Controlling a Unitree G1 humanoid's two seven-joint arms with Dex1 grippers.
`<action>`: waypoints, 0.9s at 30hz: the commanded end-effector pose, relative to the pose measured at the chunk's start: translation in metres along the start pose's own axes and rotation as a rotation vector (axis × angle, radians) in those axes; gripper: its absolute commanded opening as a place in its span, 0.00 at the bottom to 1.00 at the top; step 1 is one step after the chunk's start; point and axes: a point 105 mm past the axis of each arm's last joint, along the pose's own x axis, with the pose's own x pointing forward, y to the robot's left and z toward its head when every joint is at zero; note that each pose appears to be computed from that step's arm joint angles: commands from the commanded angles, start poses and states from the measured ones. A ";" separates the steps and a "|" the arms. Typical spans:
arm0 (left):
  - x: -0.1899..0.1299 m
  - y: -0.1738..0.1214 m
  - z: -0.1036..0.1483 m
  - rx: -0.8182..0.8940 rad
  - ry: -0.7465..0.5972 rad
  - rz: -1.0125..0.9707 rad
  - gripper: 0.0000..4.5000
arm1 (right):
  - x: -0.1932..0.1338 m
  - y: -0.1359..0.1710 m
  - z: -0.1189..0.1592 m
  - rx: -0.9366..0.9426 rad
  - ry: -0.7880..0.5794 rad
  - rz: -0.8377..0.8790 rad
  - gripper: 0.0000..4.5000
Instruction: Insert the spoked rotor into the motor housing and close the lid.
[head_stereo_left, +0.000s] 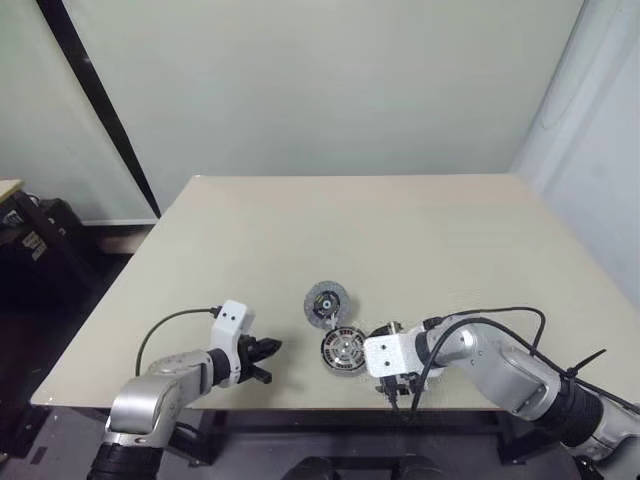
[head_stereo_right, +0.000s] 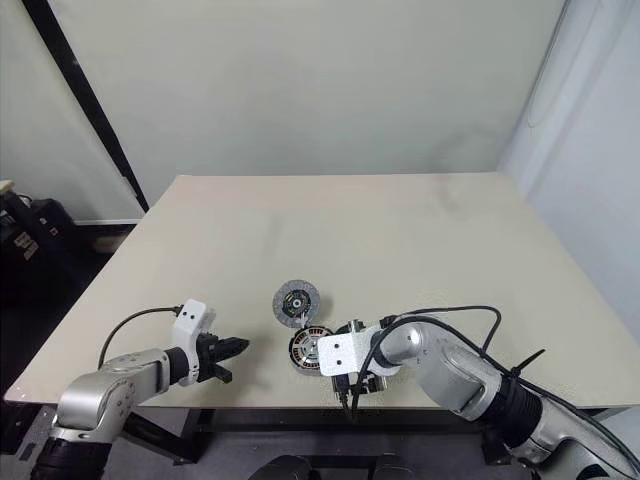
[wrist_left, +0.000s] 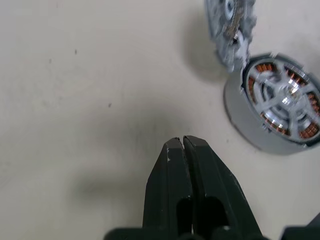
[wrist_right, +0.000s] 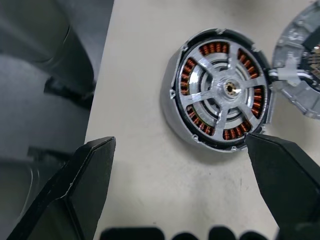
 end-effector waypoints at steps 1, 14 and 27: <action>0.001 -0.005 0.007 0.059 0.012 -0.001 0.01 | -0.001 -0.007 0.010 -0.079 0.040 -0.002 1.00; 0.003 -0.004 0.005 0.060 0.024 0.009 0.01 | 0.022 -0.004 0.011 -0.120 0.093 0.051 1.00; 0.002 -0.008 0.003 0.065 0.026 -0.014 0.00 | 0.033 -0.010 0.004 -0.093 0.104 0.008 0.32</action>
